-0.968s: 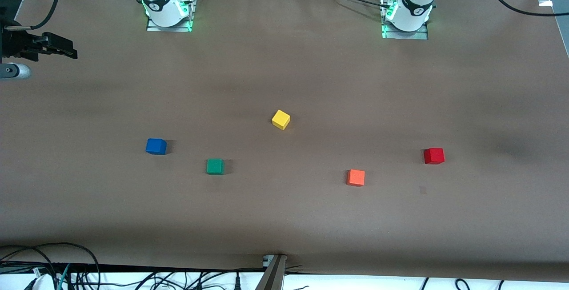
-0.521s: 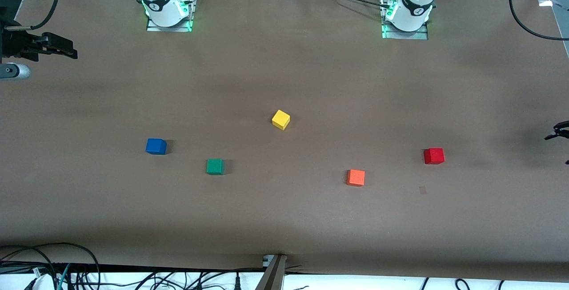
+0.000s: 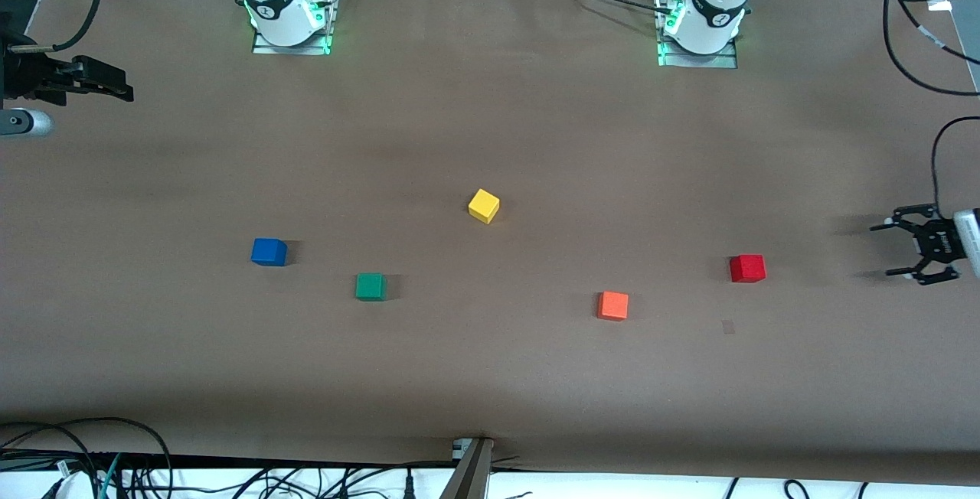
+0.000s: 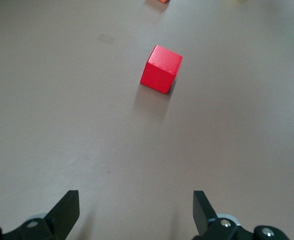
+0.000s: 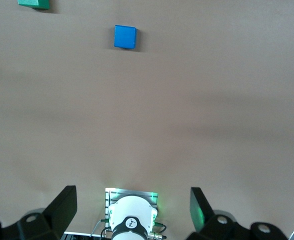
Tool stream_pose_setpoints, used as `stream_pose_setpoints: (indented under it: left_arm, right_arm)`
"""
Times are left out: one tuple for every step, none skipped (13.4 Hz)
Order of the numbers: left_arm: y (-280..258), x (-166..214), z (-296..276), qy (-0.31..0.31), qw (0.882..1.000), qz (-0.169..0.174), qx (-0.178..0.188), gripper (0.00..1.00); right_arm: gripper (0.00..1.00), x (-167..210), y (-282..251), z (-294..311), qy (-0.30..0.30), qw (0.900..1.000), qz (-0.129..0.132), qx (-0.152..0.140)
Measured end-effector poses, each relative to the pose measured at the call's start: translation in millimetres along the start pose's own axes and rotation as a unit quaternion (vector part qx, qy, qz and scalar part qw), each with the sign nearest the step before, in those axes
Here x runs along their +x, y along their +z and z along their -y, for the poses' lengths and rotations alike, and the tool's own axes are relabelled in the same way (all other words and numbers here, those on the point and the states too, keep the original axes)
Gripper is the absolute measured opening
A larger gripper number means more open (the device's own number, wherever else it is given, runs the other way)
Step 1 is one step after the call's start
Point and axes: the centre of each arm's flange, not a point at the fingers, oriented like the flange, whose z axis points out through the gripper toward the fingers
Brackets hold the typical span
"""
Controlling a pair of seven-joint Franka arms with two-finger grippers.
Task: Pass red block to right arm, stack on blue
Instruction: 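Lower the left gripper down to the red cube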
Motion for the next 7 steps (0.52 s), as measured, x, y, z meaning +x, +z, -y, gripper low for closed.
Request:
stream_pose_setpoints:
  left_arm:
    - [13.7, -5.3, 1.8, 0.004, 1.0, -0.016, -0.007, 1.0]
    - [26.4, -5.9, 2.4, 0.014, 0.999, -0.036, -0.018, 1.0]
    - [38.8, -3.6, 1.3, 0.021, 0.997, -0.06, -0.034, 1.0]
    - [53.4, -0.6, -0.6, 0.027, 0.995, -0.085, -0.054, 1.0]
    - [70.1, 3.6, -1.8, 0.037, 0.991, -0.106, -0.074, 1.0]
    - [85.3, 10.4, -1.5, 0.055, 0.987, -0.123, -0.087, 1.0]
    - [98.5, 19.0, -0.4, 0.079, 0.983, -0.137, -0.095, 1.0]
  right_arm:
    - [1.0, 0.0, 0.0, 0.0, 0.0, 1.0, 0.0, 0.0]
    - [1.0, 0.0, 0.0, 0.0, 0.0, 1.0, 0.0, 0.0]
    - [1.0, 0.0, 0.0, 0.0, 0.0, 1.0, 0.0, 0.0]
    - [1.0, 0.0, 0.0, 0.0, 0.0, 1.0, 0.0, 0.0]
    - [1.0, 0.0, 0.0, 0.0, 0.0, 1.0, 0.0, 0.0]
    - [1.0, 0.0, 0.0, 0.0, 0.0, 1.0, 0.0, 0.0]
    - [1.0, 0.1, 0.0, 0.0, 0.0, 1.0, 0.0, 0.0]
